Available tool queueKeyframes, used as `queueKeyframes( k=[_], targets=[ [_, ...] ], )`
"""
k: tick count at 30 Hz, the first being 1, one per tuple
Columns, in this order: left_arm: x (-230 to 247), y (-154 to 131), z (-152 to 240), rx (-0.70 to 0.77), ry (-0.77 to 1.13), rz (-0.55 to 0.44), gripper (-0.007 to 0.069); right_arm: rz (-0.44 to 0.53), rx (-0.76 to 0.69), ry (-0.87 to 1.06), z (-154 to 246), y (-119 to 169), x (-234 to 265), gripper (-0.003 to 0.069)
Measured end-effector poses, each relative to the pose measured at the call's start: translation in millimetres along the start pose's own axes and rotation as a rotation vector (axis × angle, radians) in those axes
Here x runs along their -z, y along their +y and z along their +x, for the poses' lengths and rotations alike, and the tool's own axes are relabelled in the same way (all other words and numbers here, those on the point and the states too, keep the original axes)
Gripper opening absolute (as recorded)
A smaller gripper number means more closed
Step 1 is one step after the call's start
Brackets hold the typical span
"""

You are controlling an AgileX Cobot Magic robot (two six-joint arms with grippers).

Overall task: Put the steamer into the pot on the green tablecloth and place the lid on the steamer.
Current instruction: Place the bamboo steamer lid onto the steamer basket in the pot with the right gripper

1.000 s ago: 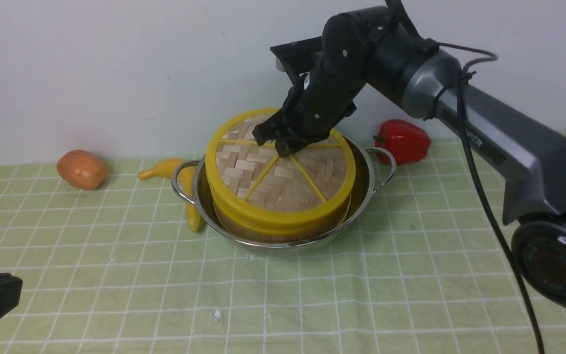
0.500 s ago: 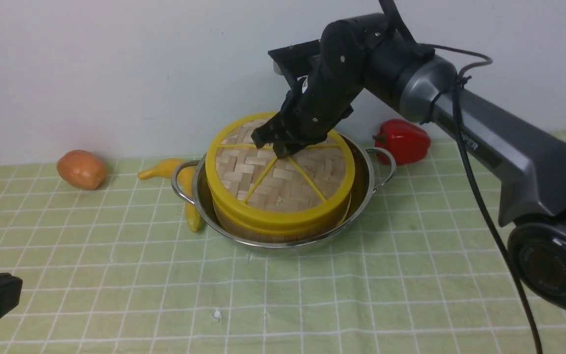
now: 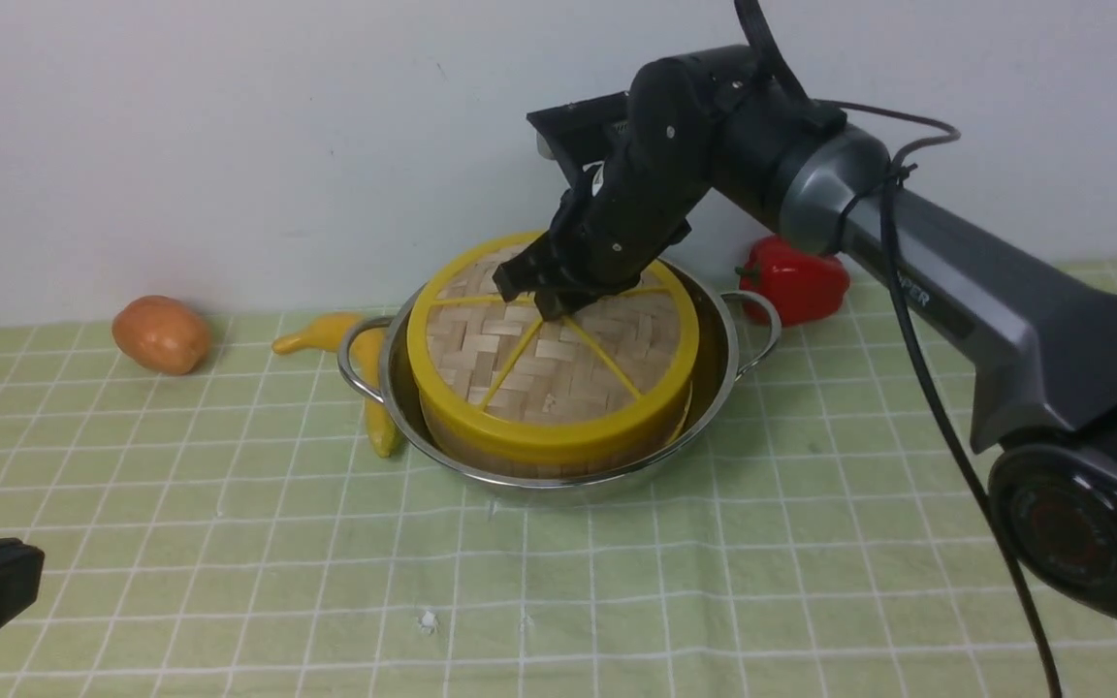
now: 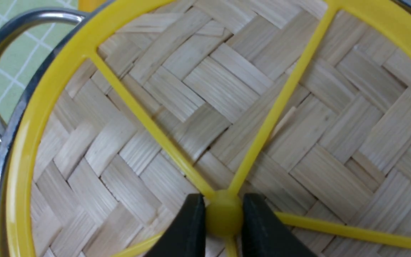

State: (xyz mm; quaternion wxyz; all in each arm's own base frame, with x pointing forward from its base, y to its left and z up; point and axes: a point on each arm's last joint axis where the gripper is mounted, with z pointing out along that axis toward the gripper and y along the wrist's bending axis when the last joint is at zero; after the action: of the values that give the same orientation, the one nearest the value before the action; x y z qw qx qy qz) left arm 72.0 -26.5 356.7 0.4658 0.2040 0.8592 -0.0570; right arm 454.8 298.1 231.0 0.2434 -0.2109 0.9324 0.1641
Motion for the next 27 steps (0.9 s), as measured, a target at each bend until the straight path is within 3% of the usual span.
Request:
queueKeyframes(
  k=[8, 12, 17, 22, 27],
  targets=[
    [0, 0, 0, 0.0, 0.0, 0.0, 0.0012, -0.022, -0.012, 0.002, 0, 2, 0, 0.0185],
    [0, 0, 0, 0.0, 0.0, 0.0, 0.0022, -0.047, -0.021, -0.001, -2, 6, 10, 0.0337],
    [0, 0, 0, 0.0, -0.001, 0.0, 0.0034, -0.059, -0.006, -0.043, -13, 13, 44, 0.0442],
    [0, 1, -3, 0.0, -0.033, -0.009, 0.0051, -0.076, -0.004, -0.173, -31, 20, 103, 0.0468],
    [1, 3, -9, 0.0, -0.103, -0.029, 0.0076, -0.087, 0.0, -0.291, -39, 27, 169, 0.043]
  ],
)
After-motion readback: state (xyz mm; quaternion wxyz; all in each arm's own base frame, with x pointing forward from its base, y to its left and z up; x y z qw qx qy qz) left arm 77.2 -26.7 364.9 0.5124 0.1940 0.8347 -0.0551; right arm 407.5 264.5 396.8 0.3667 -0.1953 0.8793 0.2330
